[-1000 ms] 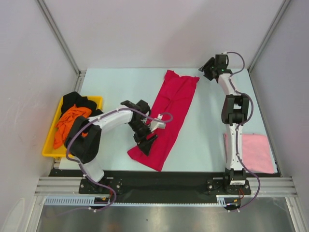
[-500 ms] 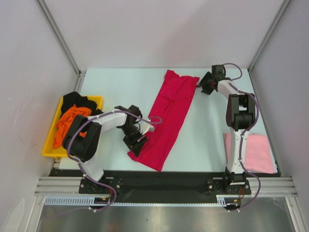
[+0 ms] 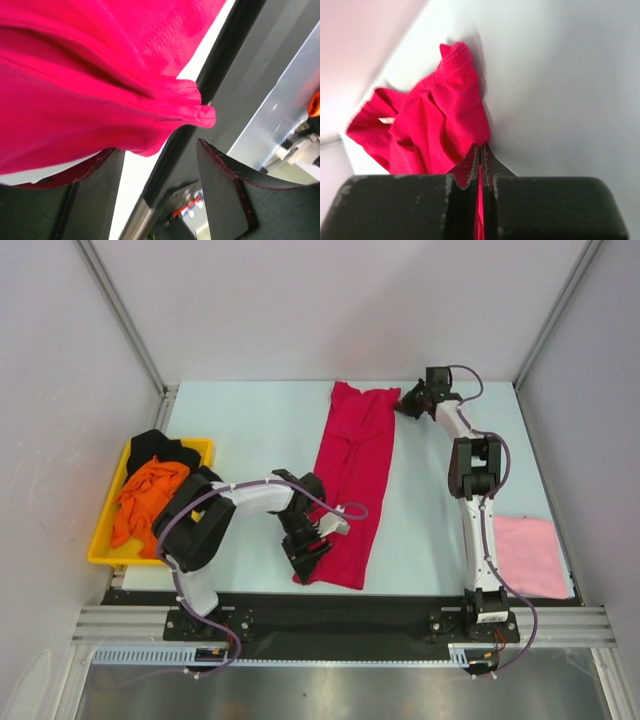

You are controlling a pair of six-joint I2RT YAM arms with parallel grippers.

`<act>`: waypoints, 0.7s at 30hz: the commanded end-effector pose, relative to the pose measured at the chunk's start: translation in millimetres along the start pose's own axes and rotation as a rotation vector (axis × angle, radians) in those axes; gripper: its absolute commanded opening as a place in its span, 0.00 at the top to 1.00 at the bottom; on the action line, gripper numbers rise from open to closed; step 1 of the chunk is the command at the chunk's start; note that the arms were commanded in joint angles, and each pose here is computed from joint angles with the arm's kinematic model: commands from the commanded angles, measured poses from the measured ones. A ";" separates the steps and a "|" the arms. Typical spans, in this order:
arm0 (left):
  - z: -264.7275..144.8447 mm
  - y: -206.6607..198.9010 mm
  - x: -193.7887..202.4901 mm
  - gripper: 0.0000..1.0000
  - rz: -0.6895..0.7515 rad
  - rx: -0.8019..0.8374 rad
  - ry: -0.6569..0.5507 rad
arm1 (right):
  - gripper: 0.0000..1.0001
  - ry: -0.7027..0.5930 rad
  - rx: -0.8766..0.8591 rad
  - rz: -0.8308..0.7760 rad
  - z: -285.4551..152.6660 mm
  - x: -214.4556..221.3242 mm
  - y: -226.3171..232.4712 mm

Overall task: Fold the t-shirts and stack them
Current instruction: Fold the tshirt

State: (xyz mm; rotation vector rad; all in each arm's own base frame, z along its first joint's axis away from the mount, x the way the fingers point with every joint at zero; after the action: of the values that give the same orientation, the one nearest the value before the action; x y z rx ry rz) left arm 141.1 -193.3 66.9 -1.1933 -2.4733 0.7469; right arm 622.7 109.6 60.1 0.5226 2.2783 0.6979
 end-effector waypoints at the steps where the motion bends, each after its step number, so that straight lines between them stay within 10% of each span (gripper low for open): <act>1: 0.4 -7.0 -51.5 0.33 0.121 0.051 -0.179 | 1.00 -0.040 -0.055 0.032 14.1 -8.3 25.0; 4: 5.2 -16.1 -70.2 0.31 0.138 0.057 -0.221 | 0.93 -0.092 -0.020 -0.002 13.7 -18.8 27.2; 5: 4.5 -17.4 -70.6 0.30 0.147 0.052 -0.217 | 0.74 -0.116 -0.020 -0.014 4.2 -28.0 31.8; 9: -10.1 -19.2 -57.1 0.24 0.157 0.028 -0.190 | 0.49 -0.160 0.032 -0.035 -34.6 -55.8 20.8; 15: -57.5 -21.0 -16.9 0.22 0.245 -0.109 -0.190 | 0.39 -0.219 0.187 -0.205 -138.9 -78.4 25.5; 21: -88.1 -5.8 13.9 0.22 0.387 -0.369 -0.255 | 0.38 0.001 0.230 -0.227 -217.8 57.5 0.0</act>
State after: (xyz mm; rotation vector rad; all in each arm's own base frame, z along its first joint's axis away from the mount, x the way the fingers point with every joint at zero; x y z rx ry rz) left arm 169.4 -185.4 146.4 -1.6755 -2.6956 0.7964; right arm 501.1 39.4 164.9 0.4943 2.3072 0.3248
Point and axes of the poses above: each gripper's point midway between its finger pads, its own z axis out along the fingers, its own y axis along the line the jaws close on, x = y × z, the point moved 5 cm from there along -z, back along the fingers, and after that the axes turned 11 degrees about -z, right-handed, at the moved point
